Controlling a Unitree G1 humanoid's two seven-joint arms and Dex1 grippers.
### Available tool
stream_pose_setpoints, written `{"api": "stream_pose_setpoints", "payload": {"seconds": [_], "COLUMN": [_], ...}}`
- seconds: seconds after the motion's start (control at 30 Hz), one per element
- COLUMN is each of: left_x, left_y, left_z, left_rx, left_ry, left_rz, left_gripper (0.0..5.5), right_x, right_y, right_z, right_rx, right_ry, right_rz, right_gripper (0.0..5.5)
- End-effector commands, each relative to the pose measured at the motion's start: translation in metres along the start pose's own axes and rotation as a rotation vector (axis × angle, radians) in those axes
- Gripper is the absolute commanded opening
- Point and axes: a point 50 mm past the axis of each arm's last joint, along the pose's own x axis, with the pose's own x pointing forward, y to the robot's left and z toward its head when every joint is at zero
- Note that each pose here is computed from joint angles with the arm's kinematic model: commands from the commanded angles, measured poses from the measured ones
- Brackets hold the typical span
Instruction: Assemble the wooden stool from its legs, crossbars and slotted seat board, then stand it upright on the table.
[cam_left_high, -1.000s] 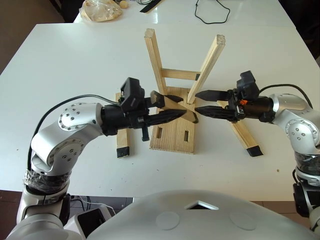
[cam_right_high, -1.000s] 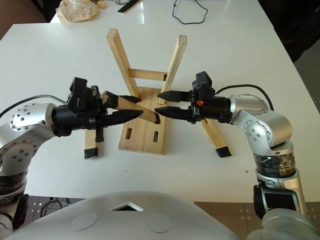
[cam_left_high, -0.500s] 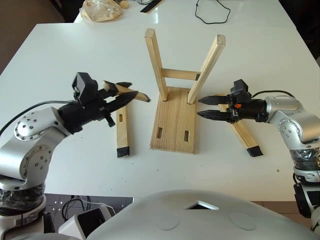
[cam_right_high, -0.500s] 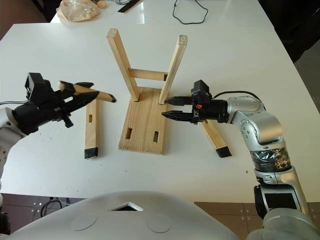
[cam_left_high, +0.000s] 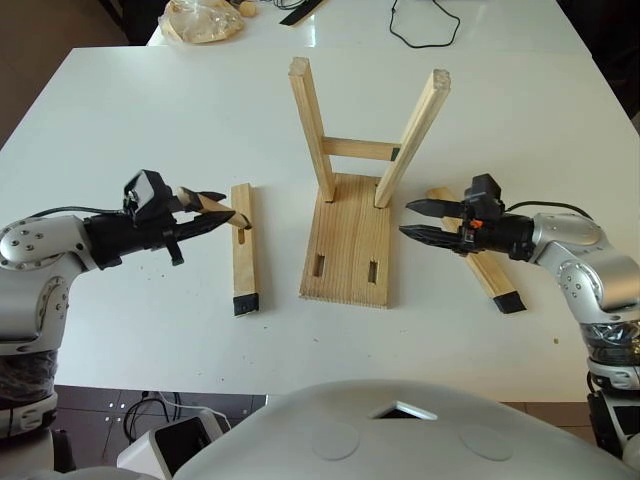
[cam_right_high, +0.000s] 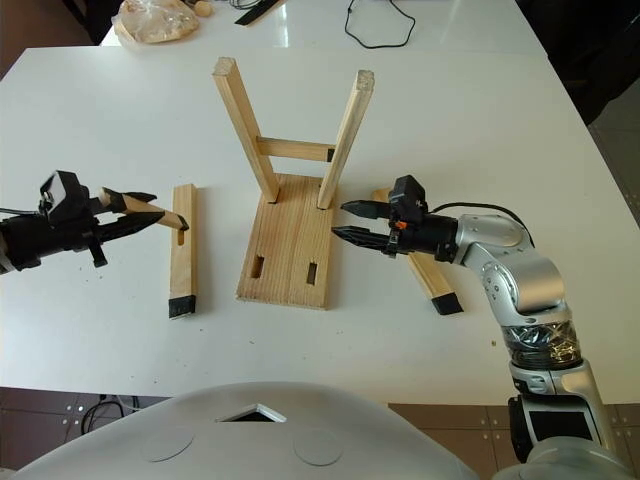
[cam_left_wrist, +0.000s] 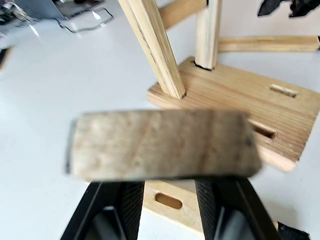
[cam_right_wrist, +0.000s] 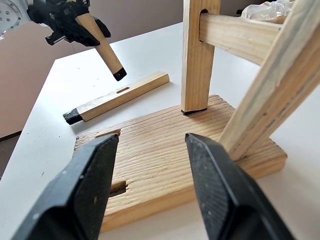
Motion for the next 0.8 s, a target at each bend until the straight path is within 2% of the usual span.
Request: {"api": "stream_pose_setpoints", "payload": {"seconds": [0.03, 0.23, 0.5, 0.8], "left_x": [-0.003, 0.003, 0.015, 0.008], "left_y": [0.002, 0.016, 0.012, 0.005], "left_z": [-0.003, -0.003, -0.011, -0.016], "left_rx": [0.057, 0.148, 0.232, 0.162], "left_ry": [0.073, 0.099, 0.167, 0.232], "left_rz": [-0.032, -0.023, -0.131, -0.223], "left_gripper": [1.29, 1.29, 1.29, 1.29], "right_x": [-0.001, 0.002, 0.004, 0.004], "right_y": [-0.001, -0.001, -0.006, -0.008], "right_z": [0.001, -0.003, 0.000, 0.002], "right_rx": [-0.022, -0.028, -0.053, -0.063], "right_ry": [0.012, 0.021, 0.028, 0.031], "right_rz": [-0.014, -0.022, -0.022, -0.025], "right_gripper": [2.47, 2.47, 2.47, 2.47]}}
